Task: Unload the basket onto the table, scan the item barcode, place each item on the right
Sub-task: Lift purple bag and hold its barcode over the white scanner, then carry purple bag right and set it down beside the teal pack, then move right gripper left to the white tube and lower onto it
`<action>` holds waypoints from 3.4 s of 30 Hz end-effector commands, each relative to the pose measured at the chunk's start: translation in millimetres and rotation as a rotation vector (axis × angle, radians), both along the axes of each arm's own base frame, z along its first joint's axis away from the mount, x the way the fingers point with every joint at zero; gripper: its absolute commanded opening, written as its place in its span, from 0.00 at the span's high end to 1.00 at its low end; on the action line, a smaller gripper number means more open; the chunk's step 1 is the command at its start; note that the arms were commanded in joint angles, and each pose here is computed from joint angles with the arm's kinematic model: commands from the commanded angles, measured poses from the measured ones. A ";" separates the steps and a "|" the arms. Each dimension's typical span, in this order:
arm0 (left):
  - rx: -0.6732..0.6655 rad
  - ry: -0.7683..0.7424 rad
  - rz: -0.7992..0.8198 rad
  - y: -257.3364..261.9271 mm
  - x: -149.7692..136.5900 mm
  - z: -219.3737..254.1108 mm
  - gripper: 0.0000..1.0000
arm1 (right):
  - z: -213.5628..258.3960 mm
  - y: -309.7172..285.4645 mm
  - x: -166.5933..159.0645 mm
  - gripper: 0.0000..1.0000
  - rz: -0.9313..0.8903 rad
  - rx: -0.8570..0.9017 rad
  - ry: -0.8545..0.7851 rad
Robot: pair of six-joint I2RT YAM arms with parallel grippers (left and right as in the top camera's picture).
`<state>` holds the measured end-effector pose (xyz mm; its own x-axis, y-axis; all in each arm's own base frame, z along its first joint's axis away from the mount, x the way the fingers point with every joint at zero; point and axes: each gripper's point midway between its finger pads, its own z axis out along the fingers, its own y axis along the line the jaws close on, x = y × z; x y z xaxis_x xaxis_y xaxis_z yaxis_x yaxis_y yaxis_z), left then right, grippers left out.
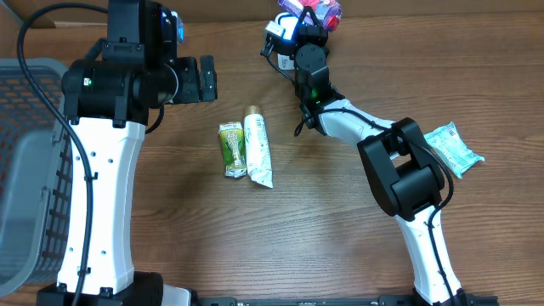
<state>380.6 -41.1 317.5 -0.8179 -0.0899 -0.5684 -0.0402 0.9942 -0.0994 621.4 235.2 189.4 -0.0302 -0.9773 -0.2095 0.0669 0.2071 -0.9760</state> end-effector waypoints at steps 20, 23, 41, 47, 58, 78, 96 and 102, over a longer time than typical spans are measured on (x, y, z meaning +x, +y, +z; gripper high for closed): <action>0.008 -0.012 -0.005 0.1 1.7 3.1 0.01 | 165.5 -27.0 -92.0 0.96 0.006 0.709 0.171; 0.008 -0.012 -0.006 0.0 1.7 3.1 0.01 | 180.3 -34.6 -127.9 0.96 0.019 1.064 0.290; 0.008 -0.012 -0.005 0.1 1.7 3.1 0.00 | 4.5 -230.9 -221.3 0.96 -0.971 1.935 0.629; 0.008 -0.012 -0.006 0.0 1.7 3.1 0.00 | -60.2 -287.6 -218.6 0.96 -1.047 2.066 0.435; 0.008 -0.012 -0.006 0.0 1.7 3.1 0.00 | -94.0 -331.4 -220.6 0.79 -1.023 2.065 0.231; 0.008 -0.012 -0.006 0.0 1.7 3.1 0.00 | 31.8 -173.8 -214.8 0.22 -0.485 1.842 0.906; 0.008 -0.012 -0.005 0.1 1.7 3.1 0.01 | -71.2 51.2 -234.3 0.33 -0.282 1.618 1.400; 0.008 -0.012 -0.005 0.1 1.6 3.0 0.00 | -103.4 68.5 -245.0 0.35 -0.290 1.615 1.558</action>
